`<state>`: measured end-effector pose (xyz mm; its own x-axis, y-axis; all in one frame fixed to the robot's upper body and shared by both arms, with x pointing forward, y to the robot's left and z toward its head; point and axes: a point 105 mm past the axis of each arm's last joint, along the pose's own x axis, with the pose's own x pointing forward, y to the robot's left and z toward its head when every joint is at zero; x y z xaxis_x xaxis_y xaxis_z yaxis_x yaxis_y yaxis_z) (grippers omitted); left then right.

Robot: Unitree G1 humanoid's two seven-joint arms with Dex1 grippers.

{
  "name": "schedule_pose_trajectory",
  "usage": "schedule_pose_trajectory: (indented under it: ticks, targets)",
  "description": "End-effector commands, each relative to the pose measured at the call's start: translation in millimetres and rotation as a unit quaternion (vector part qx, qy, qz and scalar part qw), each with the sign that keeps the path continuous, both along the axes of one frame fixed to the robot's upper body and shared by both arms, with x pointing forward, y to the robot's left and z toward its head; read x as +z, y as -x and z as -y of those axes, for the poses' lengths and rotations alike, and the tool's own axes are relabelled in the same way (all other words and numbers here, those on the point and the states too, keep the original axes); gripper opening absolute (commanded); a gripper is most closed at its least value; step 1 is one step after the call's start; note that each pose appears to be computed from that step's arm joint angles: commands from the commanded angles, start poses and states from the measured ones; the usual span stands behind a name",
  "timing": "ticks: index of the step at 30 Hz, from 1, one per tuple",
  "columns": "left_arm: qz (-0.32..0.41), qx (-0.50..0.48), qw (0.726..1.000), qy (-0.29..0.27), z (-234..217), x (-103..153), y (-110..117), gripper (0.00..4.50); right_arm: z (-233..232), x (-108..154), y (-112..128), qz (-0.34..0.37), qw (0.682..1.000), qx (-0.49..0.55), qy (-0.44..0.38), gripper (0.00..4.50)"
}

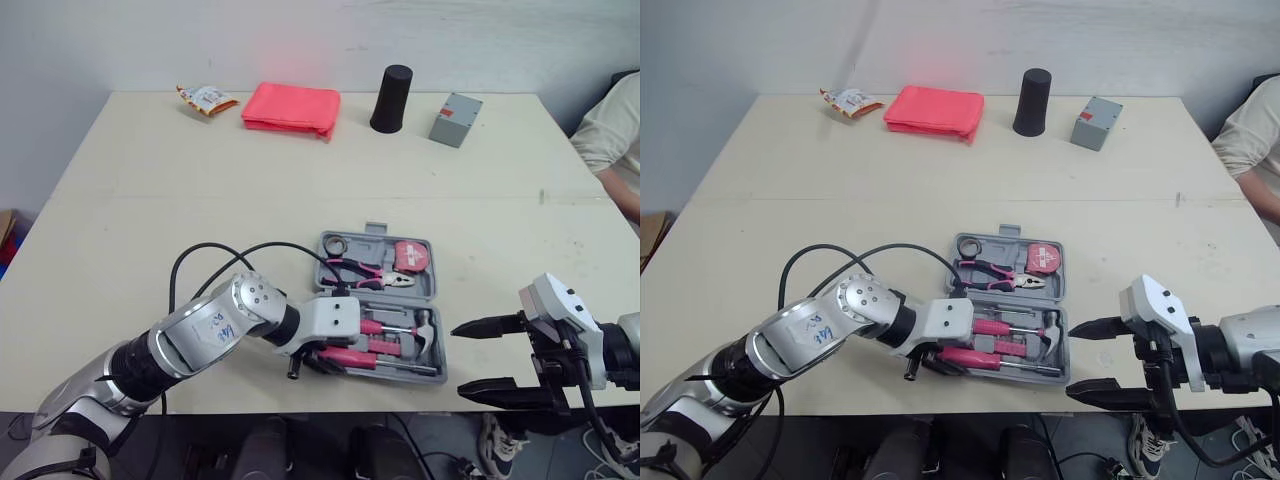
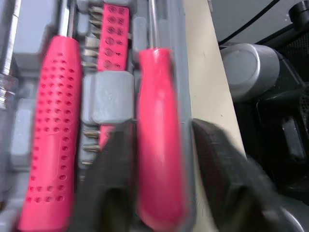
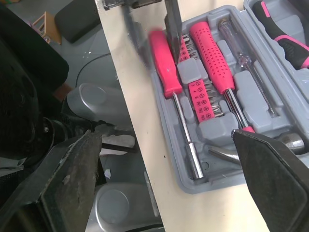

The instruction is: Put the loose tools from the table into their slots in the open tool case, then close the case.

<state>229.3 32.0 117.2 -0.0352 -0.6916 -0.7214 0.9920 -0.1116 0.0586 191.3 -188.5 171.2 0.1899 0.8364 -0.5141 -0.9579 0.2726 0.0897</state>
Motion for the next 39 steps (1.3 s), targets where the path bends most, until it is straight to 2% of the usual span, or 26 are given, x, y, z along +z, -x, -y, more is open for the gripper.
schedule_pose_trajectory:
  ticks: [1, 2, 4, 6, 8, 10, 11, 12, 13, 14, 16, 17, 28, 30, 34, 37, 39]
  targets:
    - [0.020, -0.024, 0.999, 0.042, 1.6, 30.7, 5.4, 3.42, -3.9, 4.3, 0.4, 0.015, 1.000, 0.009, -0.007, 4.50]
    - [0.035, -0.034, 0.997, 0.057, 2.6, 36.5, 5.6, 3.97, -4.2, 3.2, 0.8, 0.014, 1.000, 0.009, -0.007, 4.50]
    - [0.049, -0.048, 0.994, 0.083, 4.8, 41.6, 6.8, 3.97, -4.2, 1.0, 1.5, 0.014, 1.000, 0.009, -0.008, 4.50]
    - [0.032, -0.051, 0.988, 0.139, 10.4, 45.5, 10.4, 3.97, -4.3, -1.0, 1.3, 0.014, 1.000, 0.008, -0.008, 4.50]
    - [-0.009, -0.039, 0.977, 0.209, 11.2, 45.5, 11.8, 3.41, -4.7, -2.8, 0.2, 0.015, 1.000, 0.005, -0.012, 4.50]
    - [-0.016, -0.045, 0.971, 0.235, 3.5, 34.4, 12.6, 2.78, -5.1, -3.2, -1.6, 0.012, 1.000, -0.003, -0.024, 4.50]
    - [-0.025, -0.040, 0.972, 0.230, -2.6, 22.7, 12.9, 2.26, -4.2, -3.8, -3.1, 0.009, 0.999, -0.010, -0.031, 4.50]
    - [-0.030, -0.035, 0.972, 0.229, -6.2, 15.0, 13.1, 2.10, -2.6, -5.2, -4.0, 0.007, 0.999, -0.014, -0.033, 4.50]
    - [-0.031, -0.024, 0.973, 0.228, -8.2, 9.3, 11.2, 1.52, -0.7, -7.3, -4.4, 0.006, 0.999, -0.017, -0.029, 4.50]
    - [-0.035, -0.018, 0.972, 0.230, -8.2, 6.6, 10.5, 1.25, 0.6, -9.2, -3.9, 0.006, 1.000, -0.016, -0.024, 4.50]
    - [-0.032, -0.004, 0.973, 0.228, -4.9, 3.3, 6.7, 0.34, 1.0, -9.7, -3.6, 0.006, 1.000, -0.016, -0.023, 4.50]
    - [-0.029, 0.001, 0.974, 0.226, -2.8, 1.6, 4.9, 0.10, 0.4, -9.2, -3.8, 0.006, 1.000, -0.017, -0.026, 4.50]
    - [-0.004, 0.023, 0.985, 0.172, 1.5, -22.5, -6.5, 0.10, -0.9, -10.0, -3.7, 0.007, 0.999, -0.019, -0.026, 4.50]
    - [-0.006, 0.026, 0.989, 0.148, -1.3, -31.0, -6.9, 0.10, -0.8, -10.2, -3.5, 0.008, 0.999, -0.019, -0.026, 4.50]
    - [-0.010, 0.018, 0.998, 0.053, -19.7, -64.6, 3.3, 0.10, -1.8, -10.8, -2.4, 0.009, 0.999, -0.022, -0.027, 4.50]
    - [-0.021, 0.014, 0.999, 0.020, -26.3, -74.8, 10.7, 0.10, -2.4, -10.4, -0.6, 0.008, 0.999, -0.027, -0.031, 4.50]
    - [-0.013, 0.023, 1.000, 0.011, -26.0, -77.9, 6.4, 0.10, -2.7, -10.1, 0.1, 0.007, 0.999, -0.028, -0.033, 4.50]
